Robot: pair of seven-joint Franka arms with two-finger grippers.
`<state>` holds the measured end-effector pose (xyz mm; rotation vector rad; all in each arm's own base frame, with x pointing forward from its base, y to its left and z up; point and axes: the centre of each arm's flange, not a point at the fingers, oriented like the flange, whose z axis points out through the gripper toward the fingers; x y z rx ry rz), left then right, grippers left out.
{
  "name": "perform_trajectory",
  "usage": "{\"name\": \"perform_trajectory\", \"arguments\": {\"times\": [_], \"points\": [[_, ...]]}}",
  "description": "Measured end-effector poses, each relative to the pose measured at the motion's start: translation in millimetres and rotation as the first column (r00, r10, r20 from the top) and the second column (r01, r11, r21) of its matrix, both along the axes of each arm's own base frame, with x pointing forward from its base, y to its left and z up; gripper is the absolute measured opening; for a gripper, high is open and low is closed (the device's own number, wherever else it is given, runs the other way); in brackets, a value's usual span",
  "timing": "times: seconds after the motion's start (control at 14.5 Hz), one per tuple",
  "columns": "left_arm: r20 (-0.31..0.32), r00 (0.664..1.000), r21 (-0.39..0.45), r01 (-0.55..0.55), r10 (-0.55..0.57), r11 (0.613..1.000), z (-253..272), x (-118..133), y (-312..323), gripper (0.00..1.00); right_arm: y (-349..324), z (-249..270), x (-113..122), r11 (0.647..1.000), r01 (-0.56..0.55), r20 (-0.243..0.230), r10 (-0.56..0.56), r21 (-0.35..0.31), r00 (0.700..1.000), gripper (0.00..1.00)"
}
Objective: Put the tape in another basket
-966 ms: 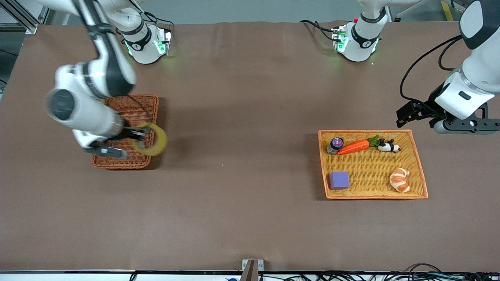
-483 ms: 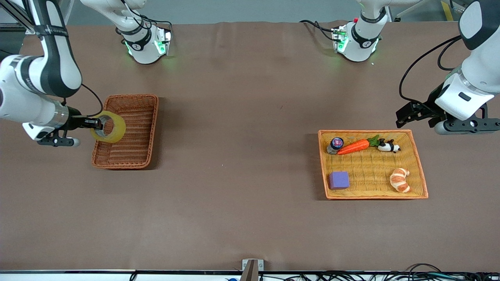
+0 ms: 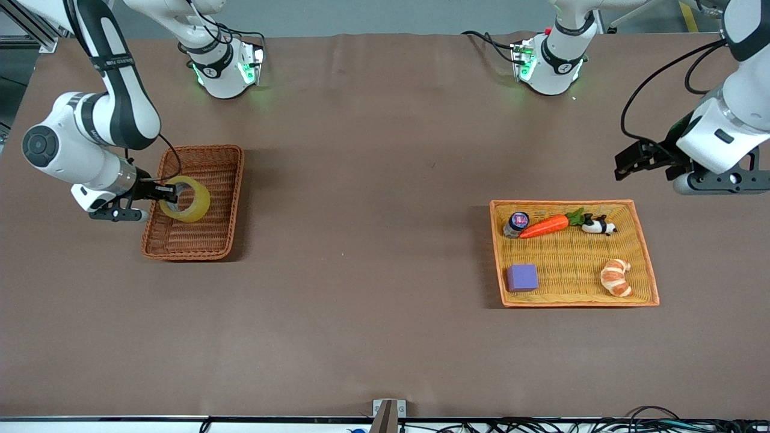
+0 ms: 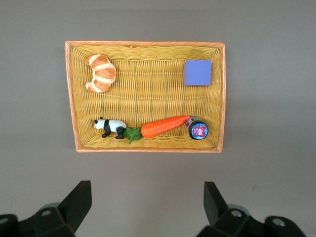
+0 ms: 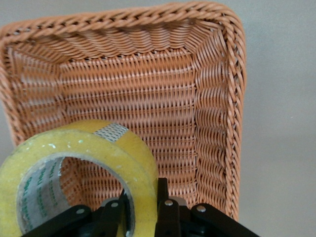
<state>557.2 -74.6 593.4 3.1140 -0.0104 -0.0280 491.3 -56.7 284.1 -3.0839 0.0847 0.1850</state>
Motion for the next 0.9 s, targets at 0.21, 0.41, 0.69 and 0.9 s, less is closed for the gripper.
{"name": "perform_trajectory", "arguments": {"times": [0.21, 0.41, 0.69, 0.9], "points": [[0.017, 1.000, 0.001, 0.001, -0.001, 1.000, 6.3, -1.6, -0.1, 1.00, -17.3, -25.0, -7.8, 1.000, 0.005, -0.007, -0.005, 0.000, 1.000, 0.22], [0.020, 1.000, 0.028, 0.023, -0.023, 0.999, 5.4, -0.9, 0.6, 1.00, -18.3, -49.6, -15.1, 1.000, 0.003, -0.019, -0.003, -0.003, 1.000, 0.22], [0.018, 0.999, 0.030, 0.031, -0.032, 0.999, 3.8, -0.3, -0.2, 1.00, -14.2, -66.3, -18.5, 1.000, -0.005, -0.035, 0.005, -0.002, 0.999, 0.34], [0.027, 0.999, 0.017, 0.028, -0.028, 0.999, 4.6, 0.9, -0.5, 1.00, -11.4, -61.0, -11.5, 1.000, -0.013, -0.025, 0.013, -0.002, 1.000, 0.64]]}}
